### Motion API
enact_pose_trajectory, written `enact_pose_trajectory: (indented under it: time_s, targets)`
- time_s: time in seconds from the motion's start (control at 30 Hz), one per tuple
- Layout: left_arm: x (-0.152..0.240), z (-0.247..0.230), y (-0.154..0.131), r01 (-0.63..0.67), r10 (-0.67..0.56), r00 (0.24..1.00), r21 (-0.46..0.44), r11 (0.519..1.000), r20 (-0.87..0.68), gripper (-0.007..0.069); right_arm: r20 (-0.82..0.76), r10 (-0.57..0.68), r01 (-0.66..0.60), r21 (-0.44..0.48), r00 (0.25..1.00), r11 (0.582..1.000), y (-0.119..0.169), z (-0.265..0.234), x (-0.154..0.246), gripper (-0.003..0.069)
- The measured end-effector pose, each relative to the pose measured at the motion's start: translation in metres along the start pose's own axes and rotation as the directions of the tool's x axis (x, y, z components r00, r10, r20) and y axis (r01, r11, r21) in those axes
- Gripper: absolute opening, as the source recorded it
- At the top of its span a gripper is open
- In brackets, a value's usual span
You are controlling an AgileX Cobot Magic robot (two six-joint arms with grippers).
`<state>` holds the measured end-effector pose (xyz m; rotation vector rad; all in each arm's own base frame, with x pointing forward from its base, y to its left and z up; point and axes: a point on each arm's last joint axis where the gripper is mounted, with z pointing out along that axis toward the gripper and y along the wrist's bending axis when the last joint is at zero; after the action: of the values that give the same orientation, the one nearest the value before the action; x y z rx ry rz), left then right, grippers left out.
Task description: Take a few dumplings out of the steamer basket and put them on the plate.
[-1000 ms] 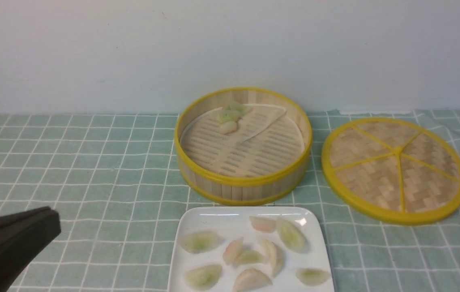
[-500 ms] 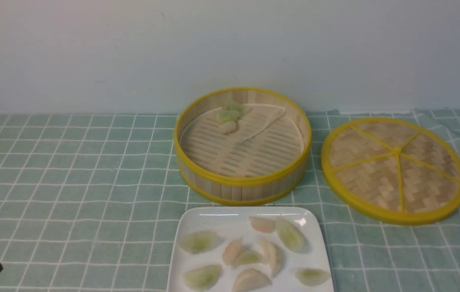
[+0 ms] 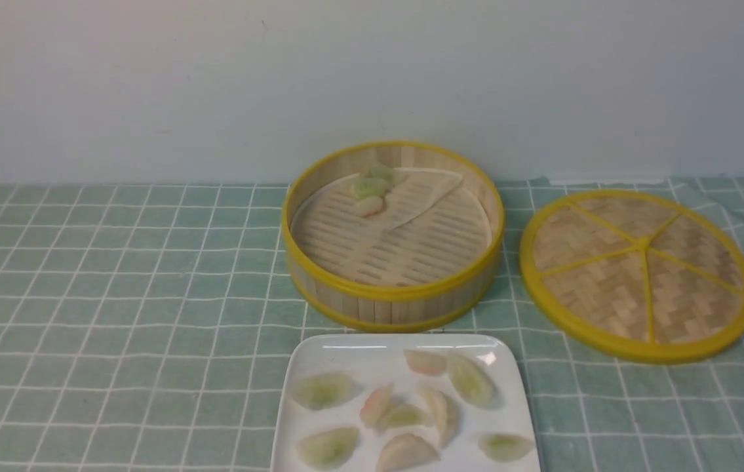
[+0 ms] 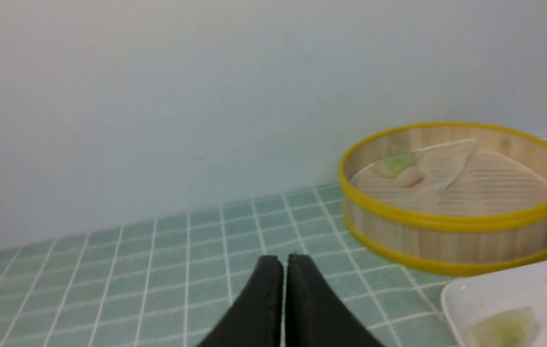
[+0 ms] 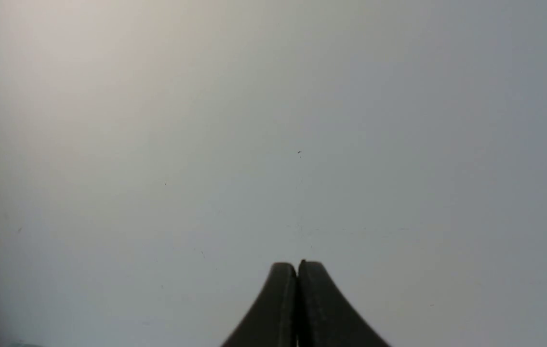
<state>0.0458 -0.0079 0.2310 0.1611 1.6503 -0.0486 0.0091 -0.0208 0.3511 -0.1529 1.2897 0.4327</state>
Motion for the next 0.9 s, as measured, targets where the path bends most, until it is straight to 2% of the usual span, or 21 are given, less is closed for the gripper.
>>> enact_pose_trajectory:
  time_s: [0.17, 0.33, 0.9]
  targets:
    - [0.051, 0.012, 0.001, -0.005, -0.001, 0.991, -0.050, 0.999, -0.133, -0.0006, 0.000, 0.000, 0.000, 0.000, 1.000, 1.000, 0.000, 0.000, 0.000, -0.0014]
    - [0.059, 0.011, 0.001, -0.011, 0.002, 0.977, -0.043, 0.999, -0.212, -0.0006, 0.001, 0.000, 0.000, -0.001, 1.000, 1.000, 0.000, 0.000, 0.000, -0.0014]
    - [0.060, 0.011, 0.001, -0.009, 0.000, 0.976, -0.043, 0.999, -0.217, -0.0006, 0.001, 0.000, 0.000, -0.001, 1.000, 1.000, 0.000, 0.000, 0.000, -0.0014]
